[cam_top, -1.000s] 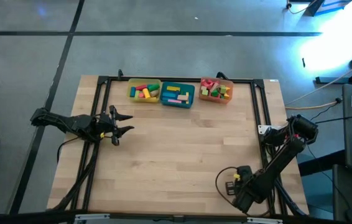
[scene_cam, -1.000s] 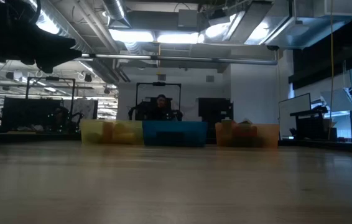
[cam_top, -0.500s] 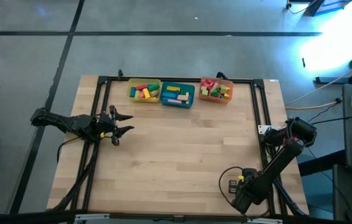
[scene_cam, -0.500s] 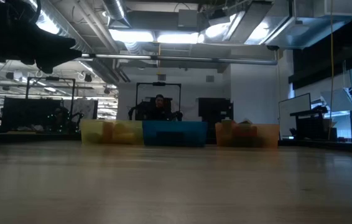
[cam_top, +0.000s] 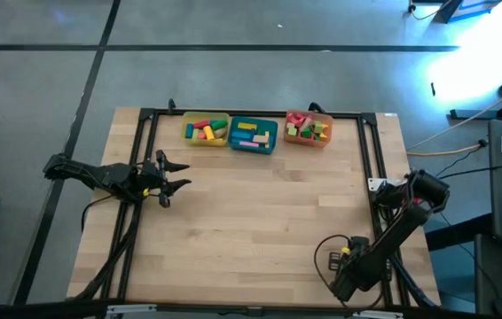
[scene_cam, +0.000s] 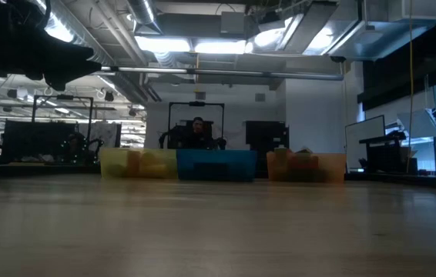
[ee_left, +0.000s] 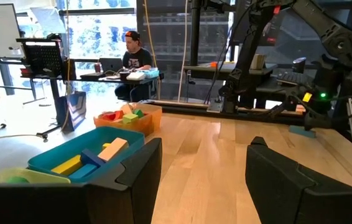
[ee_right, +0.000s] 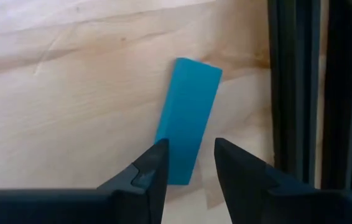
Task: Sort blocks by size
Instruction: Put the blue rectangle block into the blue bin
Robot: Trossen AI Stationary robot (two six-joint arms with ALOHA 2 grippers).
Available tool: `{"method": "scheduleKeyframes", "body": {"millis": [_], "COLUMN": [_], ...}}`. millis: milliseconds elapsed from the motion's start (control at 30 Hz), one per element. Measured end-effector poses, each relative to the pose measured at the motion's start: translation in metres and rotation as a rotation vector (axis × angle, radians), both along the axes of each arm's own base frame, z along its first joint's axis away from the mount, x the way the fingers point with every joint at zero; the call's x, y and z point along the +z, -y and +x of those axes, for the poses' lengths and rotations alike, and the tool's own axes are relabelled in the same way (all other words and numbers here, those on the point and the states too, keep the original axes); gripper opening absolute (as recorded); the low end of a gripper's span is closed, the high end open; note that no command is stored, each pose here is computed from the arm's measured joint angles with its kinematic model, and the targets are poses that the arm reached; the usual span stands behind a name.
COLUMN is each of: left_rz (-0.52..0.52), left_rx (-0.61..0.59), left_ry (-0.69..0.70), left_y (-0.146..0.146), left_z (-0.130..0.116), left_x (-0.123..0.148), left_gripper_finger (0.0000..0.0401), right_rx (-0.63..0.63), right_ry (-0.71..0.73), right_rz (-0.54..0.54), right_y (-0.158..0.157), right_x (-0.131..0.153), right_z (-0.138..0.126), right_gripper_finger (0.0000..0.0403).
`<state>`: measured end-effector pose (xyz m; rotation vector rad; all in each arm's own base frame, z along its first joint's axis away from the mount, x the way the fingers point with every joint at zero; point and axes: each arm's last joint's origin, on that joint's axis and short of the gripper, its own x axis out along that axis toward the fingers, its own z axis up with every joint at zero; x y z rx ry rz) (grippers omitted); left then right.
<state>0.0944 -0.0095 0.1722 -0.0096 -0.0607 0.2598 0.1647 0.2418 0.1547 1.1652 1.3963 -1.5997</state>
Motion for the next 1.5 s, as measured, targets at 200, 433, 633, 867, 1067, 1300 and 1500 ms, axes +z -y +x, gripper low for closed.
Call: {"method": "scheduleKeyframes", "body": {"millis": [200,433,633,867,1067,1300,1500], "left_rz": [0.000,0.000,-0.001,-0.007,-0.007,-0.007,-0.007], "left_rx": [0.000,0.000,0.000,0.000,0.000,-0.001,0.000], "left_ry": [0.000,0.000,0.001,0.001,0.002,0.002,0.002], "left_y": [0.000,0.000,0.000,0.000,0.000,0.000,0.000], "left_z": [0.000,0.000,0.000,0.000,0.000,0.000,0.000], "left_x": [0.000,0.000,0.000,0.000,0.000,0.000,0.000], "left_gripper_finger": [0.0198,0.0198,0.0198,0.0198,0.0198,0.0198,0.0198], "right_rx": [0.001,0.004,0.009,0.030,0.034,0.060,0.090], "right_ry": [-0.005,-0.006,0.026,0.093,0.197,0.248,0.244], "right_rz": [-0.020,-0.023,-0.043,-0.074,-0.057,-0.049,-0.047], "right_y": [-0.001,-0.001,0.000,0.002,-0.001,-0.003,-0.003], "right_x": [-0.005,-0.006,-0.006,-0.006,-0.006,-0.007,-0.007], "right_z": [0.001,0.001,0.004,0.008,0.016,0.018,0.018], "right_gripper_finger": [0.0131,0.0131,0.0131,0.0131,0.0131,0.0131,0.0131]}}
